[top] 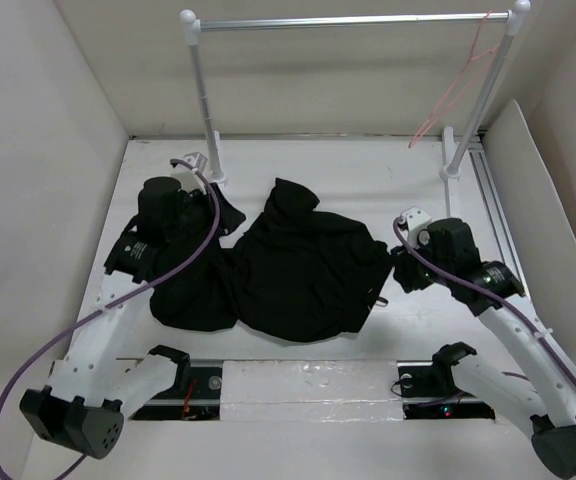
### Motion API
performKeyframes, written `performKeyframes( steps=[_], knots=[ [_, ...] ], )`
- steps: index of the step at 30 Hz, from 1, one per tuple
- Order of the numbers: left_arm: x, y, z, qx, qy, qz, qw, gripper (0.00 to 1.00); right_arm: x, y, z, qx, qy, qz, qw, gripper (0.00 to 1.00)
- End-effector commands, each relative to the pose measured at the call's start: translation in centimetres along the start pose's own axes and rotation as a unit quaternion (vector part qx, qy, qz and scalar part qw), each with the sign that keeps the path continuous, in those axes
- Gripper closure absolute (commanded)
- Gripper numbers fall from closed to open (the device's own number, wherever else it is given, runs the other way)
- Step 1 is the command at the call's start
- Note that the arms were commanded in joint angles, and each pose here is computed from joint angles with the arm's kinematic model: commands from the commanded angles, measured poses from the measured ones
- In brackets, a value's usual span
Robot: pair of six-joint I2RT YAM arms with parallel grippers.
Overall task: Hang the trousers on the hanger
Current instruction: Fold the trousers
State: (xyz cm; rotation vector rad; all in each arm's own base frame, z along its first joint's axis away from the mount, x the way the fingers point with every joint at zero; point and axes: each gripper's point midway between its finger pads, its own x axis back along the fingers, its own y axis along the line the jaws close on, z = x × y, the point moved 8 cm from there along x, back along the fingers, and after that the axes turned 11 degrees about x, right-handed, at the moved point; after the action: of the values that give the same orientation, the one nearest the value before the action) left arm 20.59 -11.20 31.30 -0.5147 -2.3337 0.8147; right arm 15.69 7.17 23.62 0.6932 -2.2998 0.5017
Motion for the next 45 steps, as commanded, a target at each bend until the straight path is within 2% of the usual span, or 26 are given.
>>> performKeyframes(
  steps=[1,2,4,6,7,8,11,15,18,19,22,23,26,27,31,32,33,34,35,37,39,40,42,43,44,45],
  knots=[
    [-2.5,-1.9,-1.4,-0.038,-0.004,0.039,0.999,0.71,-2.9,-0.1,0.4,-0.027,-0.021,-0.018,0.999,0.44],
    [-3.6,-3.0,-0.4,-0.065,-0.009,0.009,0.998,0.7,-3.7,-0.2,0.7,-0.033,-0.018,-0.02,0.999,0.28],
    [-6.2,-3.3,0.4,-0.101,-0.016,-0.076,0.992,0.65,-5.8,-1.1,0.9,-0.049,-0.021,-0.014,0.998,0.21],
    [-7.6,-3.8,2.5,-0.093,0.012,-0.086,0.992,0.56,-8.2,-1.9,1.8,-0.07,-0.006,-0.016,0.997,0.17],
    [-7.8,-3.5,2.9,-0.081,0.011,-0.086,0.993,0.52,-8.3,-2.0,1.4,-0.068,-0.019,-0.018,0.997,0.17],
    [-7.9,-3.3,3.5,-0.07,0.015,-0.076,0.995,0.42,-9.6,-2.5,2.3,-0.081,0.006,-0.021,0.996,0.17],
    [-8.0,-0.1,5.0,-0.025,0.017,-0.09,0.996,0.32,-12.3,-3.1,3.1,-0.097,0.02,-0.03,0.995,0.18],
    [-7.9,3.6,6.9,-0.015,0.029,-0.14,0.99,0.3,-14.8,-4.7,3.2,-0.11,-0.002,-0.005,0.994,0.2],
    [-7.8,3.7,7.0,-0.015,0.03,-0.142,0.989,0.29,-16.5,-5.5,3.6,-0.129,-0.017,-0.003,0.992,0.24],
    [-7.8,3.8,7.0,-0.017,0.029,-0.146,0.989,0.29,-16.9,-5.3,3.8,-0.134,-0.015,-0.011,0.991,0.27],
    [-7.8,3.9,6.8,-0.02,0.027,-0.161,0.986,0.29,-18.6,-6.2,4.2,-0.14,-0.022,-0.025,0.99,0.73],
    [-7.8,4.0,6.8,-0.021,0.029,-0.165,0.986,0.29,-18.7,-6.8,4.4,-0.146,-0.015,-0.02,0.989,1.0],
    [-7.6,3.5,6.4,-0.016,0.027,-0.161,0.987,0.3,-17.1,-11.1,4.2,-0.183,-0.028,0.036,0.982,1.0],
    [-7.6,3.3,6.3,-0.015,0.025,-0.157,0.987,0.3,-16.1,-12.1,4.7,-0.203,0.008,0.062,0.977,1.0],
    [-8.4,2.4,5.4,-0.01,0.02,-0.156,0.988,0.3,-10.5,-17.7,2.0,-0.213,0.048,0.231,0.948,1.0],
    [-8.7,2.3,5.1,-0.01,0.019,-0.158,0.987,0.3,-9.6,-18.1,1.8,-0.223,0.052,0.253,0.94,0.97],
    [-9.6,1.9,4.6,-0.011,0.016,-0.158,0.987,0.3,-9.1,-18.5,2.3,-0.237,0.062,0.266,0.932,0.82],
    [-10.2,1.9,4.4,-0.012,0.016,-0.163,0.986,0.3,-9.1,-18.3,2.4,-0.239,0.061,0.263,0.933,0.63],
    [-10.8,1.6,4.1,-0.012,0.012,-0.163,0.986,0.28,-9.0,-18.3,2.6,-0.242,0.059,0.26,0.933,0.3],
    [-13.2,1.7,3.1,-0.009,0.005,-0.179,0.984,0.27,-8.9,-17.0,2.0,-0.224,0.052,0.235,0.944,0.15],
    [-16.1,1.8,2.3,-0.007,0.01,-0.181,0.983,0.26,-8.3,-14.3,0.2,-0.181,0.032,0.209,0.961,0.12],
    [-17.2,2.1,2.1,-0.006,0.012,-0.185,0.983,0.26,-8.1,-13.2,-0.3,-0.162,0.023,0.195,0.967,0.14],
    [-20.3,3.1,1.1,-0.002,0.011,-0.206,0.979,0.26,-7.8,-10.5,-0.9,-0.13,0.007,0.157,0.979,0.39],
    [-21.3,3.8,0.9,0.004,0.014,-0.217,0.976,0.26,-7.7,-7.8,-1.2,-0.104,-0.018,0.095,0.99,0.54],
    [-22.1,4.8,0.1,0.019,0.013,-0.224,0.974,0.27,-7.8,-6.4,-0.9,-0.091,-0.02,0.067,0.993,0.85],
    [-23.9,5.7,-0.1,0.034,0.021,-0.225,0.974,0.27,-7.9,-5.0,-0.5,-0.081,-0.022,0.042,0.996,0.93]
  ],
)
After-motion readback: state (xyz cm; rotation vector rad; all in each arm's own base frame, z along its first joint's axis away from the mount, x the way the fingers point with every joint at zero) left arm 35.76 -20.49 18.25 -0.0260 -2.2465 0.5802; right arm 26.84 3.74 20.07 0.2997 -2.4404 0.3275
